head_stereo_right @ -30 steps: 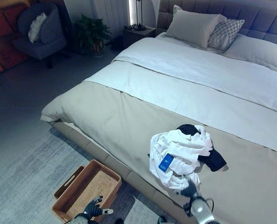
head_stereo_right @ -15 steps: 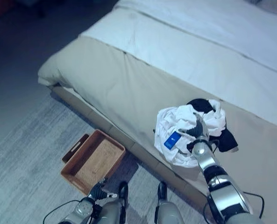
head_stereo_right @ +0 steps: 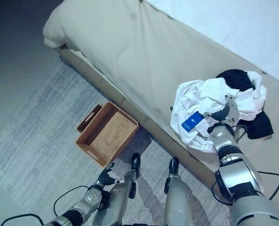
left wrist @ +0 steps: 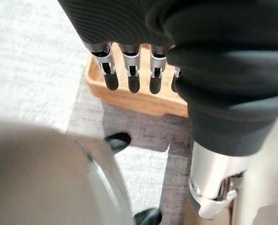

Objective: Pick up clothes into the bucket

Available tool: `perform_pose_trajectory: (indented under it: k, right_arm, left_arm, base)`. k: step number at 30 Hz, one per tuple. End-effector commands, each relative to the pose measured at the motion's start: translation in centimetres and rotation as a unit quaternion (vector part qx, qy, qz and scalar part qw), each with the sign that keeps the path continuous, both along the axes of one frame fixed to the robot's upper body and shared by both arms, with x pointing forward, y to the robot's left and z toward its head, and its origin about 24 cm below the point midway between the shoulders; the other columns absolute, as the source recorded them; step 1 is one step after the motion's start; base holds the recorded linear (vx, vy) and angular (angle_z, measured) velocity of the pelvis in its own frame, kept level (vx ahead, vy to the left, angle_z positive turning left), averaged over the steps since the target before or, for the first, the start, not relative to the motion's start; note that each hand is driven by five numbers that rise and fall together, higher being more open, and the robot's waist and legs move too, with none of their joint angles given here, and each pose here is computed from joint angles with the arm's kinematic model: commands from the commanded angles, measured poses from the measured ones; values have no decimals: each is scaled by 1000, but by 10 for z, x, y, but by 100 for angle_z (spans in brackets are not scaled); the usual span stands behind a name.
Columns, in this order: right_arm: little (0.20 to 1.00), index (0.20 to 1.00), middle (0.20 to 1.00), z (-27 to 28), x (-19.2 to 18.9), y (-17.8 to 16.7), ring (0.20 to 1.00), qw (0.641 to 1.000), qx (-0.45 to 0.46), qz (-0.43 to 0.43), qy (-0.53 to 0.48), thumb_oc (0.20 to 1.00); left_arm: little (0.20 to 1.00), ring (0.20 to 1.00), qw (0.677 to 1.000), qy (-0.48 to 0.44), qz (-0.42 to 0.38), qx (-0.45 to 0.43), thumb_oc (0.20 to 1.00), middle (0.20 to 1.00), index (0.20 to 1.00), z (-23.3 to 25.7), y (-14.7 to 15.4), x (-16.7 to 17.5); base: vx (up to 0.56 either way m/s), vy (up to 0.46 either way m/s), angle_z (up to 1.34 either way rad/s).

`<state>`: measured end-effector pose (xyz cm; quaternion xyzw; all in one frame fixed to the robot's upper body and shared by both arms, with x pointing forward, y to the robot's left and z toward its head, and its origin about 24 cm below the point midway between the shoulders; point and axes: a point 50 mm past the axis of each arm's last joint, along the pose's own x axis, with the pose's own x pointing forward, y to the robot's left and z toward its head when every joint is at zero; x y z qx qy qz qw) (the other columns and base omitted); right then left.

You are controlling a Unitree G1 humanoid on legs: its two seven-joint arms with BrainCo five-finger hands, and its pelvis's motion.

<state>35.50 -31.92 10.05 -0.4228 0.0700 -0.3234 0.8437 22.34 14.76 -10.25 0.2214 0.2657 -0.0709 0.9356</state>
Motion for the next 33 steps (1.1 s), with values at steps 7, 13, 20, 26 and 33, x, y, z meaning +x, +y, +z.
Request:
perform_pose_trajectory:
  k: [7, 13, 20, 26, 33]
  right_arm:
    - [200, 200, 200, 43, 1, -27, 200, 999, -34, -31, -29, 200]
    - [200, 200, 200, 61, 5, -21, 200, 994, -4, -18, -111, 200]
    - [200, 200, 200, 108, 11, 3, 200, 967, 30, 54, -249, 200]
    - [200, 200, 200, 124, -1, 7, 200, 945, 31, 81, -314, 200]
    - [200, 200, 200, 164, -24, 12, 200, 901, 4, 109, -419, 200]
  left_arm:
    - [1000, 1000, 998, -9, -47, -27, 1000, 1000, 1000, 3, -32, 0]
    - [1000, 1000, 999, -22, -40, -29, 1000, 1000, 1000, 7, -33, 6]
    - [1000, 1000, 1000, -12, -15, -13, 1000, 1000, 1000, 2, -14, 2]
    - [1000, 1000, 1000, 2, 2, -7, 1000, 1000, 1000, -3, 3, -6]
    - [1000, 1000, 999, -22, 19, -15, 1000, 1000, 1000, 5, 22, -9]
  base:
    - [-5, 6, 16]
    - [22, -5, 4]
    - [33, -6, 3]
    - [82, 10, -18]
    - [102, 27, -24]
